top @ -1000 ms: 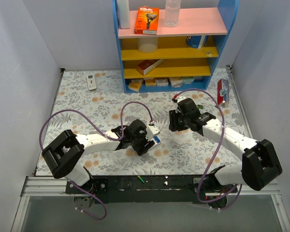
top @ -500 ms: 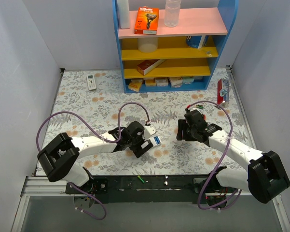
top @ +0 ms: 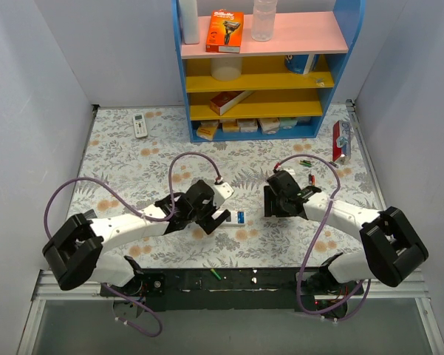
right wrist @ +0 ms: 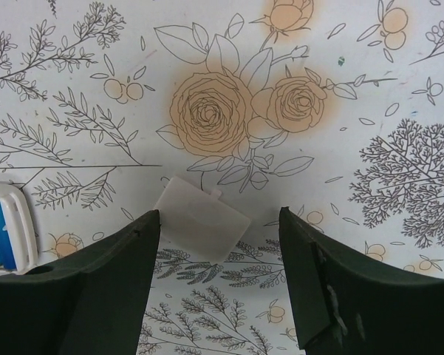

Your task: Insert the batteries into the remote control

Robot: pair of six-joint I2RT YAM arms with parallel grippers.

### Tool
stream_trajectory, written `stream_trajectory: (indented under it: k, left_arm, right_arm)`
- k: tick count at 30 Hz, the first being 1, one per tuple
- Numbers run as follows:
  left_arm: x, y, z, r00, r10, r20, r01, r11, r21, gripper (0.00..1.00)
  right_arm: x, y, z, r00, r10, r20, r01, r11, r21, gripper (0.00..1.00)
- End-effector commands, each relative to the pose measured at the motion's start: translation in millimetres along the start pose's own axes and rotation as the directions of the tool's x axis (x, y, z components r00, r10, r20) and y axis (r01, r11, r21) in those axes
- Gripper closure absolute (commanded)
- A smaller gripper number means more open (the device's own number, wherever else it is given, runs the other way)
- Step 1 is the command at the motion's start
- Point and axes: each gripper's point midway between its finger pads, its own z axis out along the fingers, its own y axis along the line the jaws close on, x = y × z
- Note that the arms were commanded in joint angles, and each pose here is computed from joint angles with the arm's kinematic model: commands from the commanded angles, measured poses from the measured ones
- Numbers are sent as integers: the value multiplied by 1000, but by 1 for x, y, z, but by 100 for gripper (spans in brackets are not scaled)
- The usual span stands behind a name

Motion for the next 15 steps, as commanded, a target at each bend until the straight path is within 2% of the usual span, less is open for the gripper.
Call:
stream_trajectory:
  k: [1,4,8,15]
  left_arm:
    - [-28,8,-24,989,-36,143,40,999,-21,2]
    - [-40,16,-36,975,-52,214,64,997,-48,2]
    - [-45,37,-45,964,-79,254,122,980,-155,2]
    - [-47,67,-55,953,-117,278,205,928,-312,2]
  right_arm:
    - [-23,13,-4,998,6,69,-7,1000,8,27]
    - [-26,19,-7,997,-1,76,1,1000,1,27]
    - [-29,20,-5,997,-15,70,13,999,32,27]
    - [-10,10,4,997,-74,2,73,988,135,27]
